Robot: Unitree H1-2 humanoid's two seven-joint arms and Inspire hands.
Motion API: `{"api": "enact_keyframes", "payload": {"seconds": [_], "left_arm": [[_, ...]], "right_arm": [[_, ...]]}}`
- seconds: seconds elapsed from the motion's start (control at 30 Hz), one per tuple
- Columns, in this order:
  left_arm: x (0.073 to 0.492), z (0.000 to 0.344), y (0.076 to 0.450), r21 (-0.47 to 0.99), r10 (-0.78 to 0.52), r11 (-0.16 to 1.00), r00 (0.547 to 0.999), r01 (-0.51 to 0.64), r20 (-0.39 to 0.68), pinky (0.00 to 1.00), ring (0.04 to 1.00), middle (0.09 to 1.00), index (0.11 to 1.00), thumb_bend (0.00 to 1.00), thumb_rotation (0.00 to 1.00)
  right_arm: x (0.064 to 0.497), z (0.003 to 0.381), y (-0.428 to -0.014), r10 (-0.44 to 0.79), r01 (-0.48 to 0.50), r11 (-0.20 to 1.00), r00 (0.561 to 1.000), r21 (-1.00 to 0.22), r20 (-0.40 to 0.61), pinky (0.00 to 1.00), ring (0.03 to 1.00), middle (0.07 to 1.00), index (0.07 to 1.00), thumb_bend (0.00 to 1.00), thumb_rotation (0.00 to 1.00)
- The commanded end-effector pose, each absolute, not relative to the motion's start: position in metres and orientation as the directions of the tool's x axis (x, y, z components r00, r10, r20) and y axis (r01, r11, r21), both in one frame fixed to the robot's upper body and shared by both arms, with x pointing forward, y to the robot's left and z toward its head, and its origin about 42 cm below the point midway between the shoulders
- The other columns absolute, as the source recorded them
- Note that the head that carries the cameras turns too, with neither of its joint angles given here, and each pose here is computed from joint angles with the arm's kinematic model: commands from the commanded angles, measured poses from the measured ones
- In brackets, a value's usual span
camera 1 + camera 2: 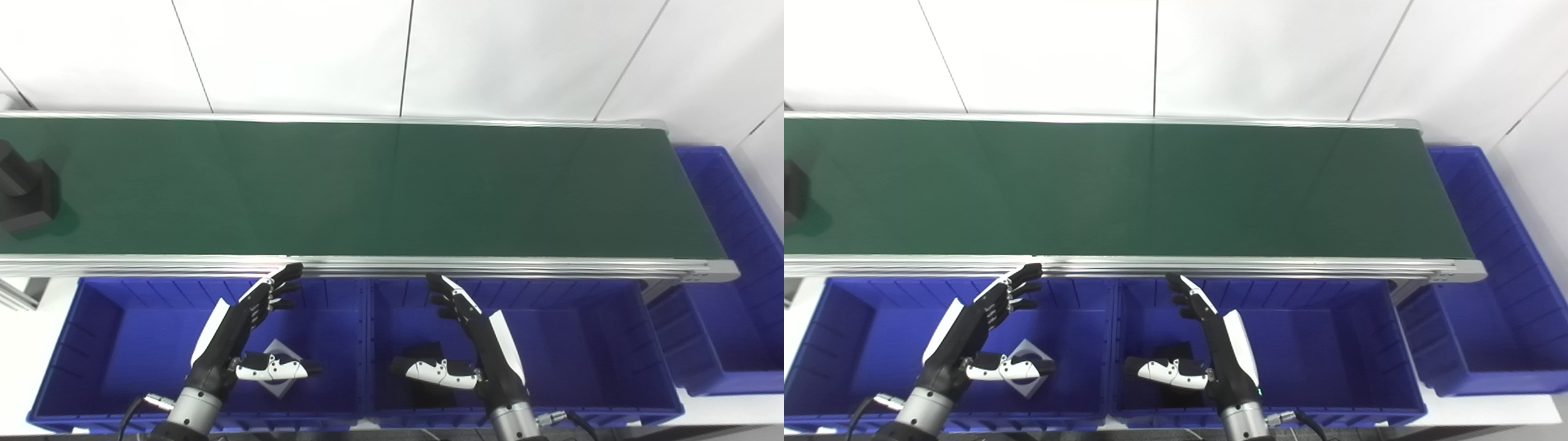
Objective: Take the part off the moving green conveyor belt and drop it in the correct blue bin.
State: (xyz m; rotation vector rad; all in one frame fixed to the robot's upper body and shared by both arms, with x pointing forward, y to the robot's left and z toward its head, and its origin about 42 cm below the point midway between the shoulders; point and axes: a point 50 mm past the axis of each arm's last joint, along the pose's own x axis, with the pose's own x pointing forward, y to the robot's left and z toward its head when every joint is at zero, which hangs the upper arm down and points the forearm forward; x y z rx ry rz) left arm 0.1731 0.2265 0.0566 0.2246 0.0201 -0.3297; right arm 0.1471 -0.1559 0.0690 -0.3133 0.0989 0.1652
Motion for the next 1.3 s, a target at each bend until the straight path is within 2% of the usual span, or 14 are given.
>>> {"api": "enact_keyframes", "payload": {"seconds": [0.0, 0.37, 0.53, 0.6, 0.67, 0.73, 0.8, 1.27], "left_arm": [[0.177, 0.065, 0.226, 0.229, -0.321, 0.921, 0.947, 0.315, -0.011, 0.76, 0.84, 0.878, 0.867, 0.82, 0.01], [0.176, 0.065, 0.225, 0.246, -0.332, 0.914, 0.943, 0.322, -0.001, 0.77, 0.838, 0.877, 0.865, 0.83, 0.03], [0.172, 0.055, 0.21, 0.234, -0.341, 0.914, 0.94, 0.332, -0.005, 0.78, 0.844, 0.873, 0.858, 0.85, 0.05], [0.169, 0.052, 0.203, 0.247, -0.339, 0.911, 0.941, 0.331, -0.012, 0.76, 0.835, 0.865, 0.852, 0.87, 0.07], [0.167, 0.048, 0.197, 0.257, -0.34, 0.907, 0.94, 0.332, -0.014, 0.77, 0.836, 0.865, 0.852, 0.88, 0.12], [0.166, 0.043, 0.193, 0.27, -0.342, 0.904, 0.94, 0.332, -0.01, 0.78, 0.835, 0.865, 0.852, 0.89, 0.13], [0.166, 0.039, 0.189, 0.279, -0.341, 0.902, 0.94, 0.331, -0.01, 0.77, 0.832, 0.865, 0.848, 0.9, 0.14], [0.166, 0.027, 0.185, 0.277, -0.349, 0.899, 0.937, 0.34, -0.017, 0.75, 0.815, 0.855, 0.835, 0.93, 0.11]], "right_arm": [[0.15, 0.08, -0.153, 0.148, -0.164, 0.943, 0.986, -0.29, -0.076, 0.78, 0.827, 0.861, 0.868, 0.8, 0.25], [0.149, 0.078, -0.155, 0.147, -0.162, 0.941, 0.986, -0.297, -0.073, 0.78, 0.827, 0.858, 0.867, 0.8, 0.25], [0.143, 0.073, -0.171, 0.143, -0.16, 0.942, 0.987, -0.297, -0.077, 0.78, 0.828, 0.857, 0.867, 0.79, 0.23], [0.141, 0.071, -0.178, 0.141, -0.156, 0.943, 0.987, -0.293, -0.073, 0.79, 0.835, 0.858, 0.87, 0.78, 0.2], [0.139, 0.068, -0.183, 0.14, -0.153, 0.946, 0.988, -0.286, -0.065, 0.79, 0.835, 0.86, 0.872, 0.76, 0.11], [0.138, 0.064, -0.187, 0.14, -0.151, 0.947, 0.988, -0.284, -0.061, 0.79, 0.834, 0.861, 0.872, 0.76, 0.09], [0.137, 0.061, -0.191, 0.14, -0.151, 0.947, 0.988, -0.285, -0.061, 0.78, 0.832, 0.858, 0.871, 0.76, 0.02], [0.135, 0.045, -0.195, 0.135, -0.156, 0.947, 0.986, -0.279, -0.092, 0.81, 0.849, 0.866, 0.874, 0.77, 0.0]]}}
